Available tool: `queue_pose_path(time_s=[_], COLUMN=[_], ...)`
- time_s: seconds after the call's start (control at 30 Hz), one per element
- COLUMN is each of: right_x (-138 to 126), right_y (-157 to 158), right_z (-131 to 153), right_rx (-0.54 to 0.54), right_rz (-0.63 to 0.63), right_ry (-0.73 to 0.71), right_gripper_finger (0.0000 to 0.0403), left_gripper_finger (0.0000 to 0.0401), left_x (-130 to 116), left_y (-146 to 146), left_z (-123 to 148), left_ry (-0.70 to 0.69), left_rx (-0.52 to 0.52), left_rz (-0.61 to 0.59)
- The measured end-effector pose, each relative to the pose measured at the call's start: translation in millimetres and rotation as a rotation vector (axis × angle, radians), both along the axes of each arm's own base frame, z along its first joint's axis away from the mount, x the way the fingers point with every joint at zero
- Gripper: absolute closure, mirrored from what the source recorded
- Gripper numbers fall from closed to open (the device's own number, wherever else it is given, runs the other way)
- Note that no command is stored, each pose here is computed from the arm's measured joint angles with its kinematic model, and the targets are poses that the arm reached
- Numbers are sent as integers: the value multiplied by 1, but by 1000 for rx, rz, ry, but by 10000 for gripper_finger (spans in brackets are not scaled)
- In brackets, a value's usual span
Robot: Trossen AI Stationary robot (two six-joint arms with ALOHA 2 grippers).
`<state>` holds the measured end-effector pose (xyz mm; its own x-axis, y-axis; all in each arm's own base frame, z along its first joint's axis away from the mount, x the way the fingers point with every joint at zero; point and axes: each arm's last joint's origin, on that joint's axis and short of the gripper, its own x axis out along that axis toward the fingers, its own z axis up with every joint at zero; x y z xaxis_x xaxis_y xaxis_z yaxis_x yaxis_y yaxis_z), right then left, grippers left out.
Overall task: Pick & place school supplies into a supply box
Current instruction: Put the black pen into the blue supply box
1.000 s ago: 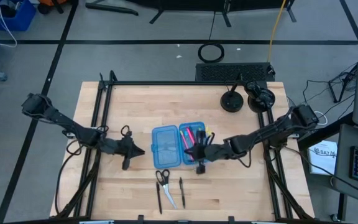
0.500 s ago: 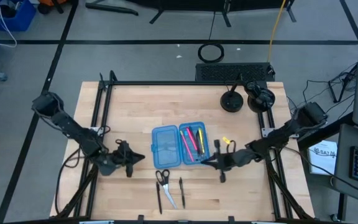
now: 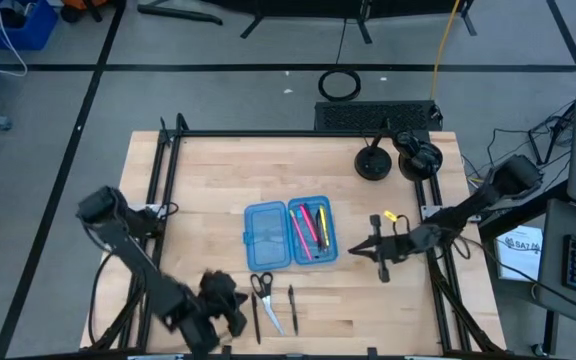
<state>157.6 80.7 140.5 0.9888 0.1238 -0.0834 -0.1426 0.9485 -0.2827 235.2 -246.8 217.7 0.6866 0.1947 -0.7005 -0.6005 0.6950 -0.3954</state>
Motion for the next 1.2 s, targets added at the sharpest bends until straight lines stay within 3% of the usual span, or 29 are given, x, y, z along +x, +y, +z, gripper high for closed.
queue_pose_path(time_s=[0.2,0.3,0.43,0.57,0.7,1.03,1.2], right_x=[-12,-14,-14,-14,-14,-15,-15], right_y=[-3,-3,-3,-3,-3,-3,-3], right_z=[12,15,14,13,13,12,13], right_rx=[17,25,18,15,14,-43,-45], right_rz=[129,155,159,160,160,162,162], right_ry=[-116,-134,-117,-107,-104,-112,-116], right_gripper_finger=[403,403,403,403,403,403,403], left_gripper_finger=[399,398,391,380,357,221,181], left_x=[15,22,38,60,79,109,110], left_y=[-44,-63,-77,-75,-66,-34,-26], left_z=[26,19,1,-12,-17,-22,-34], left_ry=[276,363,426,456,445,505,619], left_rx=[-115,-172,-252,-323,-361,-363,-407], left_rz=[281,444,561,601,563,531,539])
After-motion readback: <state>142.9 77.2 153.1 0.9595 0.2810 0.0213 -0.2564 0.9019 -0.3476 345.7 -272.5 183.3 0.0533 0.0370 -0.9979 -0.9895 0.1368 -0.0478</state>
